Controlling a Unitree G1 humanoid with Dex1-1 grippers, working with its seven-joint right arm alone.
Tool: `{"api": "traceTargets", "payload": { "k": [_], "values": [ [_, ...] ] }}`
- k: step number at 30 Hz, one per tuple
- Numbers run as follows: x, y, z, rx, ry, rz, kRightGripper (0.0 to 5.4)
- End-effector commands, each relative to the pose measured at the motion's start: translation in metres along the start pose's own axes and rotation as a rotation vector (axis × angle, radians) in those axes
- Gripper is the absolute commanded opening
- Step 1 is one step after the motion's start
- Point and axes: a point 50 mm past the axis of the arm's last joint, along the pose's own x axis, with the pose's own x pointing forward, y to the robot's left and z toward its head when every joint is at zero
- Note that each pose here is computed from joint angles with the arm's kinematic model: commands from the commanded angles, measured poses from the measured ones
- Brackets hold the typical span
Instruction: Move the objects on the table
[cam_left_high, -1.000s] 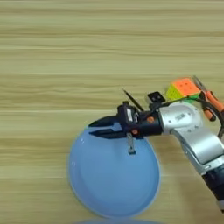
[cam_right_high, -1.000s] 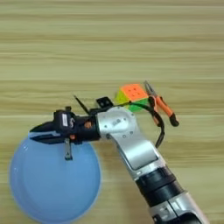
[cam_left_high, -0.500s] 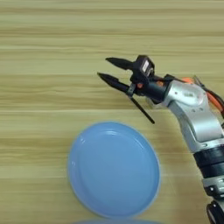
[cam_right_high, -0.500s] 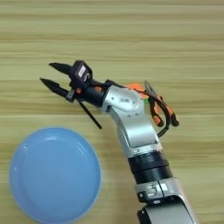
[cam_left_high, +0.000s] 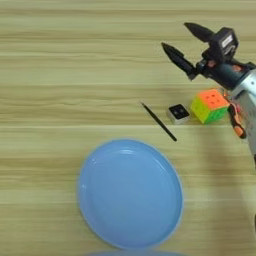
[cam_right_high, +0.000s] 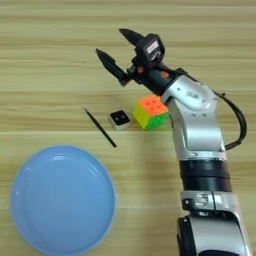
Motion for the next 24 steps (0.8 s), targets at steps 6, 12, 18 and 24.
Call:
{"api": "traceTargets", "payload": {
  "k": [6,12,18,24],
  "values": [
    [-0.026,-0.075,0.034,-0.054,-0.016,-0.219,4.89],
    [-0.047,-0.088,0.020,-0.051,0.115,-0.283,5.37],
    [-0.071,-0.090,0.004,0.000,0.262,-0.329,5.37],
    [-0.102,-0.083,-0.021,0.056,0.429,-0.331,5.37]
  ]
}}
